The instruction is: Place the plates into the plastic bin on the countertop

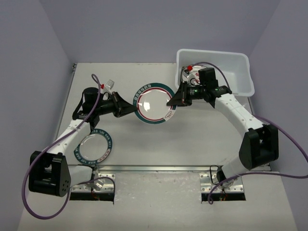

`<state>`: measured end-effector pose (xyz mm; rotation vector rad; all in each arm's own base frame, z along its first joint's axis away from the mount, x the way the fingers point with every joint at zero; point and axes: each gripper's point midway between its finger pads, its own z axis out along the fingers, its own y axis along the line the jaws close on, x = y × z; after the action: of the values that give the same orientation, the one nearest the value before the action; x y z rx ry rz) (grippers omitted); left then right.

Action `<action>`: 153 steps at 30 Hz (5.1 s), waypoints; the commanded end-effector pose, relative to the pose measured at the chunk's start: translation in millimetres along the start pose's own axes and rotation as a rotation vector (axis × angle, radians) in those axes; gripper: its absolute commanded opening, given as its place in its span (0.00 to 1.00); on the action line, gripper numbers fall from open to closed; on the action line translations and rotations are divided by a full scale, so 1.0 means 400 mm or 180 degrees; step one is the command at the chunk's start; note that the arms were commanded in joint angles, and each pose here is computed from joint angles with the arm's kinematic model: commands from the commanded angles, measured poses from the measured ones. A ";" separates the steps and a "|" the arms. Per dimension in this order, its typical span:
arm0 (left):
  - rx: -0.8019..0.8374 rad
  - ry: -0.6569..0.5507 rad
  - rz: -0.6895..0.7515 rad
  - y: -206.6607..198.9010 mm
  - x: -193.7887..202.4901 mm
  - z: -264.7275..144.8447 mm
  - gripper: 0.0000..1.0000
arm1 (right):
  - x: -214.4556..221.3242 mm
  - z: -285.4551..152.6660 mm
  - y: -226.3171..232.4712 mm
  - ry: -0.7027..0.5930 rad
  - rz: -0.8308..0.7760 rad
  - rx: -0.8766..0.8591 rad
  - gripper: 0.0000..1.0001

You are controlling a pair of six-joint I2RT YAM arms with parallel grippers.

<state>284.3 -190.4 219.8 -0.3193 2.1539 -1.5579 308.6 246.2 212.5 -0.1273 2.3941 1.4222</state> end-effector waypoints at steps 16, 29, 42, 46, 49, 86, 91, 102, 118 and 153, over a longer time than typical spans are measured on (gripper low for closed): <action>-0.2312 -0.0846 0.0570 0.149 -0.092 -0.216 1.00 | -0.311 -0.375 -0.309 -0.2763 0.2166 0.1359 0.00; -0.2182 -0.0559 0.0383 0.213 0.054 -0.235 1.00 | -0.556 -0.366 -0.430 -0.3543 0.3223 0.1524 0.00; -0.2444 -0.0652 0.0615 0.201 0.040 -0.286 1.00 | -0.554 -0.280 -0.519 -0.3022 0.3162 0.1862 0.57; -0.2572 -0.0659 0.0630 0.209 0.016 -0.287 1.00 | -0.549 -0.268 -0.496 -0.2744 0.3002 0.1854 0.73; -0.2683 -0.0730 0.0674 0.202 -0.015 -0.293 1.00 | -0.536 -0.264 -0.457 -0.2494 0.2848 0.1908 0.77; -0.3108 -0.2257 0.0474 -0.004 -0.164 -0.498 1.00 | 0.267 0.413 0.152 0.0707 -0.1091 0.0104 0.99; -0.3331 -0.2428 0.0381 0.012 -0.129 -0.555 1.00 | 0.432 0.521 0.121 0.1168 -0.0974 0.0116 0.99; -0.3325 -0.2326 0.0349 0.041 -0.078 -0.556 1.00 | 0.538 0.629 -0.013 0.1435 -0.0551 0.0286 0.99; -0.3110 -0.2175 0.0401 0.022 -0.080 -0.513 1.00 | 0.522 0.829 -0.192 0.1061 0.0279 0.0784 0.51; -0.2754 -0.1587 0.0734 0.148 -0.068 -0.360 1.00 | -0.548 -0.353 -0.365 -0.2881 0.2378 0.1353 0.00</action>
<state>223.9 -27.6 191.5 -0.7167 2.2782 -0.2141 512.2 45.4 231.6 1.1373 1.9360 0.9137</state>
